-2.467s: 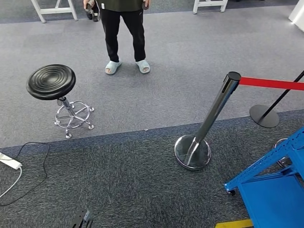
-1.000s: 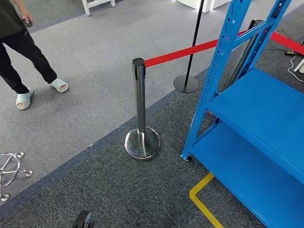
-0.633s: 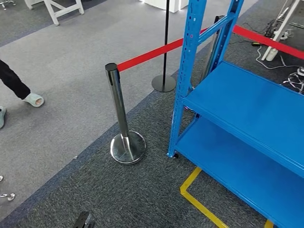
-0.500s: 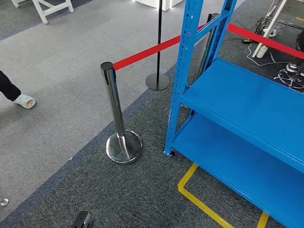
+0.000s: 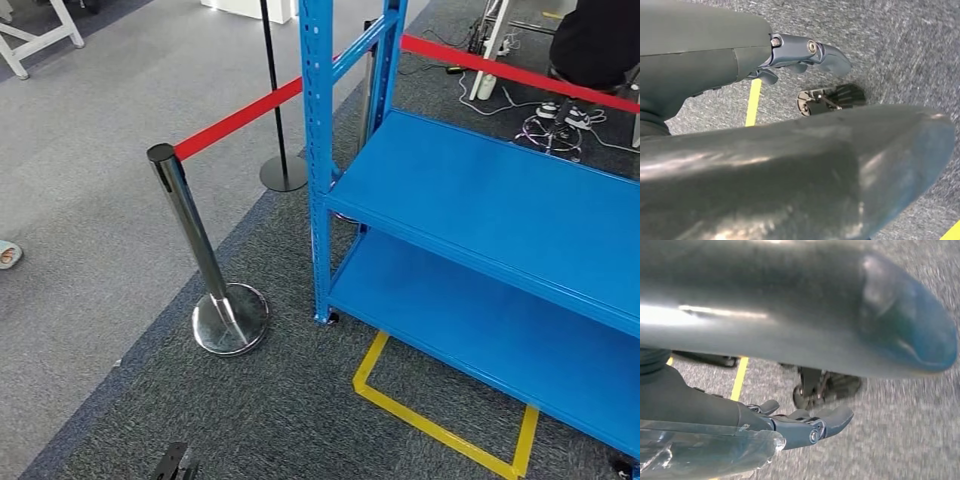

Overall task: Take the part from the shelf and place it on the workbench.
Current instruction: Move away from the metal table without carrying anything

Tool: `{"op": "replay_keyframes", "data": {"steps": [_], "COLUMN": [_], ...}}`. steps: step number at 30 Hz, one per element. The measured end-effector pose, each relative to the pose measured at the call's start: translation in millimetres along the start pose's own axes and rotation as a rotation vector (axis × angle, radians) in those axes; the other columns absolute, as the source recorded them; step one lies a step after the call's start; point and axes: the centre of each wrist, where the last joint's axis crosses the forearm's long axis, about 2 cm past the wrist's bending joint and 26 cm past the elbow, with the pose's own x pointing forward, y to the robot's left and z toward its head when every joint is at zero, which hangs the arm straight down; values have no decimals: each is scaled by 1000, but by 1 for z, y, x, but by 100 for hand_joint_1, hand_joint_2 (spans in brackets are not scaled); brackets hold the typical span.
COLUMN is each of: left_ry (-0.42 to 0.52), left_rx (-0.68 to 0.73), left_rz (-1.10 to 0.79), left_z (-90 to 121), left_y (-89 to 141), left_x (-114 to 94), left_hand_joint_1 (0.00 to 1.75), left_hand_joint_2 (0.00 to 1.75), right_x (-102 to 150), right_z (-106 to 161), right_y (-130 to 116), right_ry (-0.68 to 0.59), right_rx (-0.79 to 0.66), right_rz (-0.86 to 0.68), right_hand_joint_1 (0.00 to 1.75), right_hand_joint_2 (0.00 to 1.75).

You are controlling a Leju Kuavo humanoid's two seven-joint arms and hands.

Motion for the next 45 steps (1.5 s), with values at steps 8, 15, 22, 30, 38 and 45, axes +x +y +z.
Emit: {"op": "replay_keyframes", "data": {"steps": [8, 15, 22, 30, 38, 45], "left_ry": [3, -4, 6, 11, 16, 15], "left_rx": [-5, -5, -3, -2, -3, -5], "left_rz": [-2, -10, -9, -9, -10, -6], "left_z": [0, 0, 0, 0, 0, -1], "left_y": [-1, -1, 0, 1, 0, 0], "left_x": [-2, 1, 0, 3, 1, 4], "left_hand_joint_1": [0, 0, 0, 0, 0, 0], "left_hand_joint_2": [0, 0, 0, 0, 87, 175], "right_x": [2, 1, 4, 5, 6, 7], "right_z": [0, 0, -1, -1, -1, -1], "right_y": [1, 0, -1, -1, -2, -2], "right_ry": [-2, -5, -11, -5, 6, 49], "right_rx": [-9, -17, -13, -29, -68, -89], "right_rz": [0, 7, 9, 7, 7, -27], "right_hand_joint_1": [0, 0, 0, 0, 0, 0], "right_hand_joint_2": [0, 0, 0, 0, 0, 175]}}
